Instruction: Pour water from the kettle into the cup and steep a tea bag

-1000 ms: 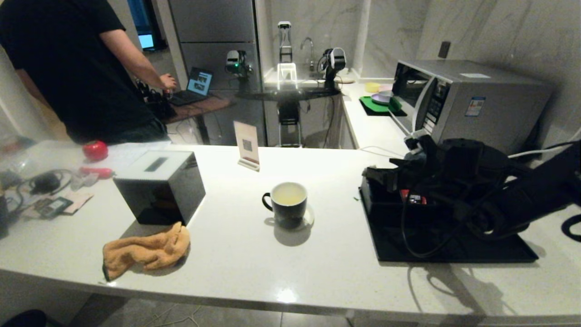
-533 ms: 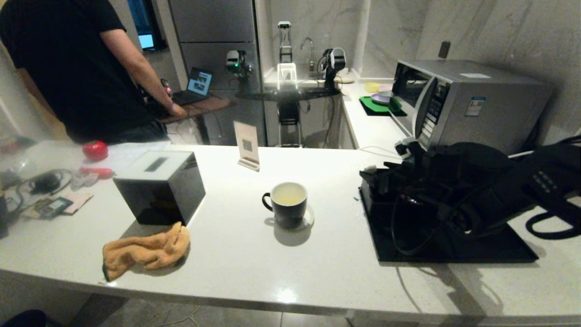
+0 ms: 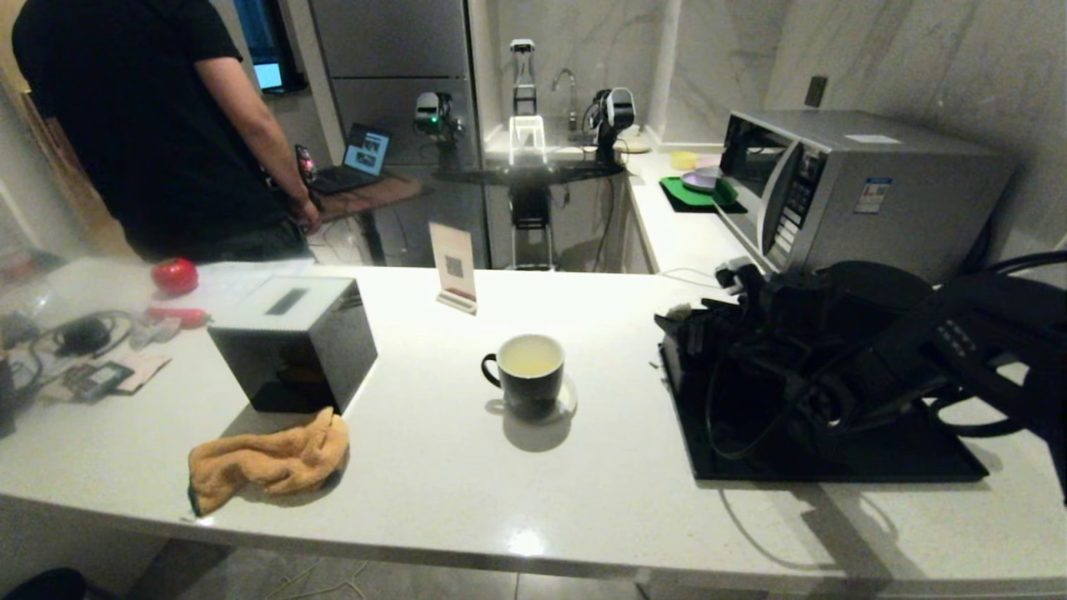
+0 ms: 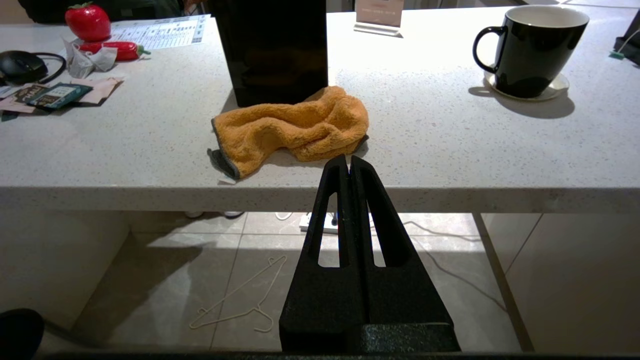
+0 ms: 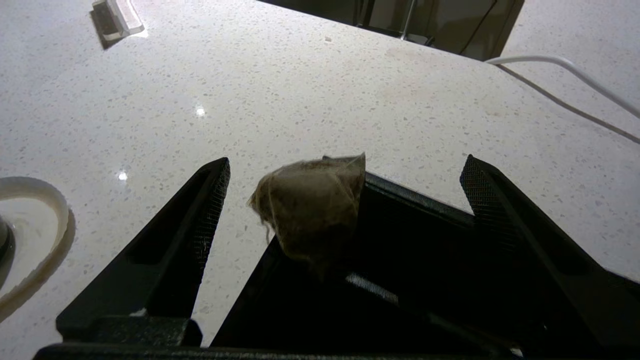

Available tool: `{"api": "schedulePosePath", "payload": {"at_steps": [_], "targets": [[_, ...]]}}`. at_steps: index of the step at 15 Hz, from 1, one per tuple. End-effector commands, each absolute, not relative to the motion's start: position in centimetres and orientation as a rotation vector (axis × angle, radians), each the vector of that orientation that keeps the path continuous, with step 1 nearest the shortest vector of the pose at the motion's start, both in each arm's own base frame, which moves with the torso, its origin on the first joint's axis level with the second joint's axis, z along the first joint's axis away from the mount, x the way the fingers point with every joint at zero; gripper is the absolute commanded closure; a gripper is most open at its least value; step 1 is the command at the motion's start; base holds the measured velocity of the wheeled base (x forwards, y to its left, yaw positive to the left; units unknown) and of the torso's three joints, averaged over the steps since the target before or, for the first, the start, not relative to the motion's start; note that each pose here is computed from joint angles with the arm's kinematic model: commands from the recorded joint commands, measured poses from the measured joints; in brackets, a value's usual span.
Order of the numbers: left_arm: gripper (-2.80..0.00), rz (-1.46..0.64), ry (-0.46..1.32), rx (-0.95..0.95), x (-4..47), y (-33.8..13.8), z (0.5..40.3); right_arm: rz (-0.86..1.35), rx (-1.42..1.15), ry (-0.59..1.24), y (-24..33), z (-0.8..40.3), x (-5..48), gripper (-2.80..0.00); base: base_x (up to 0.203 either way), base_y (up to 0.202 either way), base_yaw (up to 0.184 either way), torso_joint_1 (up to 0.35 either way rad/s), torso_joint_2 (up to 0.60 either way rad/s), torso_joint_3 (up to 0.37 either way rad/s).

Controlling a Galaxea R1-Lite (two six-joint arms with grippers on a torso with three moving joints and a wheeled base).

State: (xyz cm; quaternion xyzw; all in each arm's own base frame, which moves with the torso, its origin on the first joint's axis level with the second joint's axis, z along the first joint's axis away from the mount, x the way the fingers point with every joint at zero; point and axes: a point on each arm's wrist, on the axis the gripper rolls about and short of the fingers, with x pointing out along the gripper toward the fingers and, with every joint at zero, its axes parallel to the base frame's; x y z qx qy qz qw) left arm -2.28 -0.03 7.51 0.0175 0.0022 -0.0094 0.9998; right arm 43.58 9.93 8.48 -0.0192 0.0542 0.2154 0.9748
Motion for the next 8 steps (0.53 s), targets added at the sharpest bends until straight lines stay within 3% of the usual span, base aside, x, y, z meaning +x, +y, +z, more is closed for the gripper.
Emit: {"api": "schedulePosePath", "payload": {"at_steps": [1, 8], "targets": [[0.00, -0.018, 0.004, 0.035, -2.28, -0.03, 7.50, 0.436, -0.039, 0.101, 10.04, 8.21, 44.05, -2.80, 0.000, 0.000, 0.000, 0.000, 0.00, 0.000], [0.00, -0.019, 0.004, 0.035, -2.28, -0.03, 7.50, 0.434, -0.039, 0.092, 10.10, 7.94, 44.67, -2.80, 0.000, 0.000, 0.000, 0.000, 0.00, 0.000]]}}
